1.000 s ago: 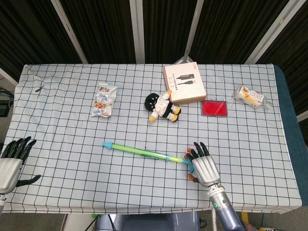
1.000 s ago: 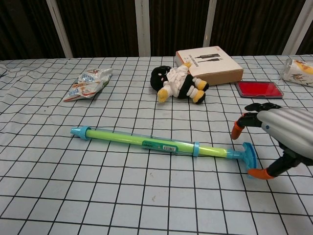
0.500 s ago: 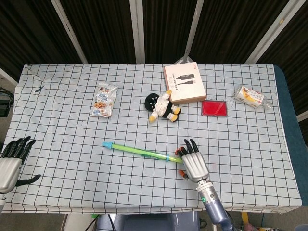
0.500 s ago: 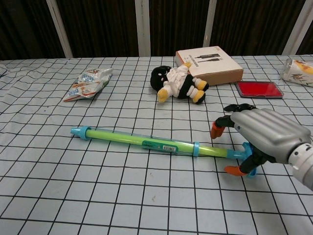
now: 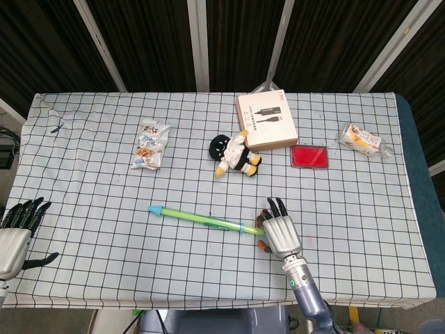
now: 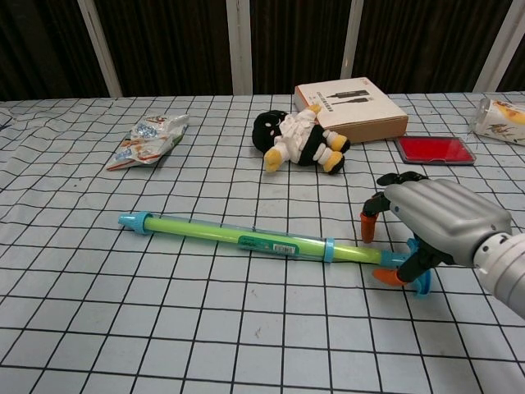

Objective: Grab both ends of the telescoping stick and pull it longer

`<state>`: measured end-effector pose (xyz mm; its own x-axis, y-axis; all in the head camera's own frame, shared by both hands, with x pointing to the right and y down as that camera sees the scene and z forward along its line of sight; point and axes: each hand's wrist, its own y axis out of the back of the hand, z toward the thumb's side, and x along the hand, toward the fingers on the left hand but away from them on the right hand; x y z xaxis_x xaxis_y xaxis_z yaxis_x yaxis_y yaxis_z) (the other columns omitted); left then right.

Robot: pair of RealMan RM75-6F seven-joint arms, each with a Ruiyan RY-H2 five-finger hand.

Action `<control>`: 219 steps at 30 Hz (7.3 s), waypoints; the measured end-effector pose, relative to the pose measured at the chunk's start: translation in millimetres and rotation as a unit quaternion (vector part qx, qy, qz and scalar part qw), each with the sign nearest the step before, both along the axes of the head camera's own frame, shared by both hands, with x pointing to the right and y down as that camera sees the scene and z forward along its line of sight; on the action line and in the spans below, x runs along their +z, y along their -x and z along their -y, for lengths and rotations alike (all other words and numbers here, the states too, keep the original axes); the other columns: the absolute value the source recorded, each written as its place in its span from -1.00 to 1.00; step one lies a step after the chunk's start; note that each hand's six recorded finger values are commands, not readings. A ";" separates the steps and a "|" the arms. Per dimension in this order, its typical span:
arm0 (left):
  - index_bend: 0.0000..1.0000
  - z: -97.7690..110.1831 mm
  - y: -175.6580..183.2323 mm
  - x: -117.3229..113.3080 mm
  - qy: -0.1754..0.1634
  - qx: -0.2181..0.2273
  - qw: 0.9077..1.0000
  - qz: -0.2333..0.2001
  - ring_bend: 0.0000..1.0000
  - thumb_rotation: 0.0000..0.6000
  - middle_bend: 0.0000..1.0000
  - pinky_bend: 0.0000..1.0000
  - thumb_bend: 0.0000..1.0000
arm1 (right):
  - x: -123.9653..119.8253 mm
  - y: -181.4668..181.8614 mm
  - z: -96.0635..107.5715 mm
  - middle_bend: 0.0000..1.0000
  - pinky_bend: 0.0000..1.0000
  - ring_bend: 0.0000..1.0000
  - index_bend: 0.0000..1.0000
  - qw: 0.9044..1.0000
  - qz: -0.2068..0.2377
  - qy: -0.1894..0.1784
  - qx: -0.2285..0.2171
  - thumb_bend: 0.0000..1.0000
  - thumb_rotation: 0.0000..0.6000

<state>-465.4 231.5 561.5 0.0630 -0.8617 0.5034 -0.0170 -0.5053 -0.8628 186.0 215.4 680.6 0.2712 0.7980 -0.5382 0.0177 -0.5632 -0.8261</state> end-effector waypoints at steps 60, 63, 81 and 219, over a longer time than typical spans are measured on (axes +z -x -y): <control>-0.40 59.0 -52.3 23.4 0.046 0.084 0.995 0.027 -1.00 1.00 -0.88 -1.00 -0.65 | 2.8 -44.9 13.5 -0.51 -1.00 -1.00 0.38 0.999 -0.033 0.012 0.006 -0.08 1.00; -0.35 66.0 -68.2 37.4 0.057 0.098 0.993 0.033 -1.00 1.00 -0.86 -1.00 -0.61 | 2.1 -44.7 13.3 -0.51 -1.00 -1.00 0.38 0.999 -0.034 0.011 0.007 -0.08 1.00; -0.22 76.2 -182.3 87.1 0.078 0.146 0.986 -0.009 -1.00 1.00 -0.78 -1.00 -0.27 | -5.9 -46.6 14.7 -0.51 -1.00 -1.00 0.38 0.999 -0.036 0.008 0.010 -0.07 1.00; -0.18 92.1 -154.3 82.6 0.079 0.109 0.990 0.034 -1.00 1.00 -0.82 -1.00 -0.47 | -47.3 -155.5 51.4 -0.76 -1.00 -1.00 -0.31 0.989 -0.132 -0.036 0.063 0.03 1.00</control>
